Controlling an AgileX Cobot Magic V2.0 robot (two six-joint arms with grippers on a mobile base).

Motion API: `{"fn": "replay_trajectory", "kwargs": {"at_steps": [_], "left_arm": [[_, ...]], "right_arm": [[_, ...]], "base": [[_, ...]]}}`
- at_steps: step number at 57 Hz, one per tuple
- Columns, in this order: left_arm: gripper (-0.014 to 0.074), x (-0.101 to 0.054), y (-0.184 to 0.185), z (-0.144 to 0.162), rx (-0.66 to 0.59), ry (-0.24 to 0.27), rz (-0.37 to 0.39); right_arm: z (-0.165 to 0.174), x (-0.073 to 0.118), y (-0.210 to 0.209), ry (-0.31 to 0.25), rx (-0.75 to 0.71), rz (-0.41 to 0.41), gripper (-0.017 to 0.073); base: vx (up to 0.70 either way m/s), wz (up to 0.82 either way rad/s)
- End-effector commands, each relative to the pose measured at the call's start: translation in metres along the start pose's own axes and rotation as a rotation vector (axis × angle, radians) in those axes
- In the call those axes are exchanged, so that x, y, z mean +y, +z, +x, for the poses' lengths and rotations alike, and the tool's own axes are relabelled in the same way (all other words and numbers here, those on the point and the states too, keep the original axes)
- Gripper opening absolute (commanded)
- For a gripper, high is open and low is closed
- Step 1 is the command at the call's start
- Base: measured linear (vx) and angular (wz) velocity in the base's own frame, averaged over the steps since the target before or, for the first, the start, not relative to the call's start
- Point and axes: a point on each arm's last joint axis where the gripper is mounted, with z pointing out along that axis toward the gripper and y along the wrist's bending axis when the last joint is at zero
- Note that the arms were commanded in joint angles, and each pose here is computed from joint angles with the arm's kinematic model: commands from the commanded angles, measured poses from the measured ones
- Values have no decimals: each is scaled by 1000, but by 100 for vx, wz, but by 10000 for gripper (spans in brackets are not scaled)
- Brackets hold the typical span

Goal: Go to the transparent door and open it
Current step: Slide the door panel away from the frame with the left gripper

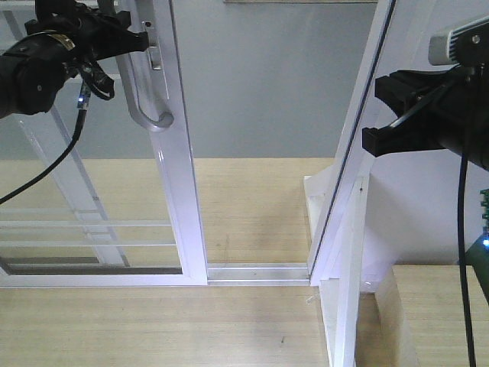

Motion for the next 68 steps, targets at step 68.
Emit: {"fn": "replay_trajectory", "kwargs": {"at_steps": [68], "left_arm": [[0, 76, -76, -94, -253, 57, -217]], "right_arm": [[-20, -2, -6, -14, -134, 7, 1]], "base": [[0, 0]]}}
